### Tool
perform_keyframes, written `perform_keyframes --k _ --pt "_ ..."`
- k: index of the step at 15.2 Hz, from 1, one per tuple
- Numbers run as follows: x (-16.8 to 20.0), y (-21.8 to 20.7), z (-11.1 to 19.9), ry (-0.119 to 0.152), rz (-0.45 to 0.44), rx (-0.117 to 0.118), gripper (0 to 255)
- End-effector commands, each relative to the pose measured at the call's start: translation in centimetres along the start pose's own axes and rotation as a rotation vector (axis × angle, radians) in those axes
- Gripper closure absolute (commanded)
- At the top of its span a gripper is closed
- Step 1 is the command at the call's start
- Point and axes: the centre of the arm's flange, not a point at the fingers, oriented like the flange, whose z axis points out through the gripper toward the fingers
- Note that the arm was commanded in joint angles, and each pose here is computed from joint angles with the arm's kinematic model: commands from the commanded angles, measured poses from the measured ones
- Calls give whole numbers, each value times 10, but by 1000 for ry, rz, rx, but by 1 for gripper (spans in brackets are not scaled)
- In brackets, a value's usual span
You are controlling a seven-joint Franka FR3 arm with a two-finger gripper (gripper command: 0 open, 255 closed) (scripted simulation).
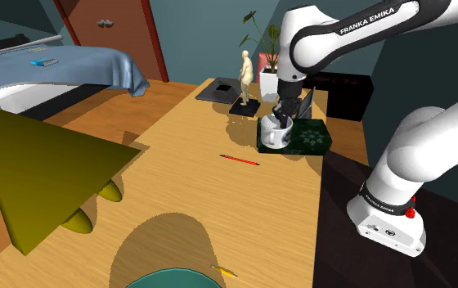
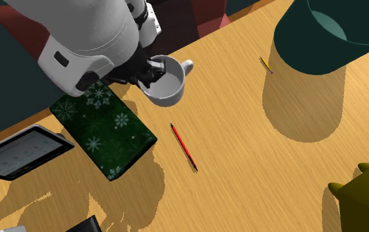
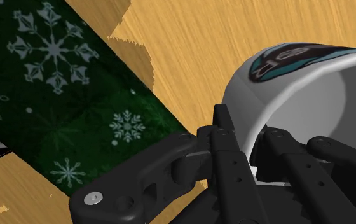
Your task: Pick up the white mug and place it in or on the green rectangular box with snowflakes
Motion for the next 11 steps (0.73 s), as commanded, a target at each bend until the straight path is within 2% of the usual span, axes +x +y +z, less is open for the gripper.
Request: perform_keyframes --k 1,11 --pt "3 28 -2 0 -2 0 255" --pt "37 155 -13 0 -2 0 255"
